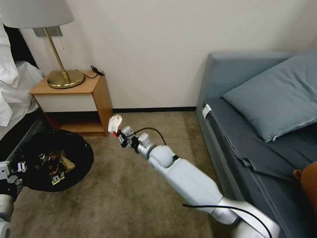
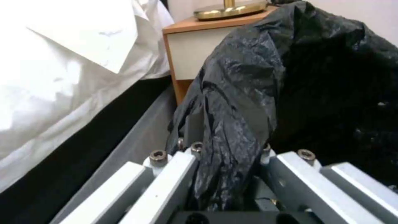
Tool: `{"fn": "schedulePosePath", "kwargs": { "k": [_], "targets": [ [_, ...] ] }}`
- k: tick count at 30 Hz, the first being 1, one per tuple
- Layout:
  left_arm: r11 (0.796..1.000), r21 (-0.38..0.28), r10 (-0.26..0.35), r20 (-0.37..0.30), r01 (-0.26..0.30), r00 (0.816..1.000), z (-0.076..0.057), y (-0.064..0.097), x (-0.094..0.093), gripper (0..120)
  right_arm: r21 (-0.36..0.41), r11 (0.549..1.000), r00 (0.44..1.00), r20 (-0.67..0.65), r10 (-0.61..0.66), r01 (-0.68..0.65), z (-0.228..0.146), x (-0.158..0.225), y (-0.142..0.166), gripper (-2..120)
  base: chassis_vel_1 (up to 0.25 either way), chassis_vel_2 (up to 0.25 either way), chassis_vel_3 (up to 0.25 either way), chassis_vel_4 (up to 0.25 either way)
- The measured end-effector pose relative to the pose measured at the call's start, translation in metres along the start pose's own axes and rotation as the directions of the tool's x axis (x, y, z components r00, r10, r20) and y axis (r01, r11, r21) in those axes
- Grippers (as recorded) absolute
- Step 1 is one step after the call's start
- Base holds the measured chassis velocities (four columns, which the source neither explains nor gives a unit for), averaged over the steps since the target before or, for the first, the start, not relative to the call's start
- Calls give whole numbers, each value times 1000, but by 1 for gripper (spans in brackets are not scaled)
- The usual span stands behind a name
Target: Pick up the trash bin, then pick up the garbage on the floor and place it into the trash bin.
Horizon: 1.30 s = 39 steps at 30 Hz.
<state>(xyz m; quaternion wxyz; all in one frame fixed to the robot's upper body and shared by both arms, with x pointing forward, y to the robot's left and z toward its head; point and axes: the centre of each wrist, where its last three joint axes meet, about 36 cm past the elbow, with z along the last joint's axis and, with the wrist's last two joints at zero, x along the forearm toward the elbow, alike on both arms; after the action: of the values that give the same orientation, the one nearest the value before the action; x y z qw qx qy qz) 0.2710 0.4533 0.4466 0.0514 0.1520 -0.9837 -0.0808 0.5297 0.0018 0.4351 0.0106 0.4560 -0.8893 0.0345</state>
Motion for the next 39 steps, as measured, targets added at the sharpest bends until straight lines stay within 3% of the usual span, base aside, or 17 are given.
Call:
{"fn": "schedulePosePath", "kwargs": {
  "k": [6,11,18,23,27,39],
  "targets": [
    [1000,7,14,2,-14,1000,2,-9,-3,3,-94,984,987,72,-143,150,-36,6,38,0,0,0,0,0],
    [999,20,25,4,-25,1000,2,-16,-4,3,-189,924,940,149,-307,332,-51,-5,94,0,0,0,0,0],
    [998,48,37,6,-38,999,-1,-21,2,3,-244,896,925,189,-330,370,-24,-42,142,0,0,0,0,0],
    [997,60,45,14,-46,999,-6,-26,7,3,-229,923,950,114,-291,310,22,-49,143,0,0,0,0,0],
    [997,63,42,9,-42,999,-4,-26,8,3,-198,937,957,81,-278,289,44,-49,141,13,0,0,0,0],
    [996,76,48,4,-48,999,2,-37,2,3,-159,935,948,85,-305,316,36,-47,144,56,0,0,0,0]
  ]
}}
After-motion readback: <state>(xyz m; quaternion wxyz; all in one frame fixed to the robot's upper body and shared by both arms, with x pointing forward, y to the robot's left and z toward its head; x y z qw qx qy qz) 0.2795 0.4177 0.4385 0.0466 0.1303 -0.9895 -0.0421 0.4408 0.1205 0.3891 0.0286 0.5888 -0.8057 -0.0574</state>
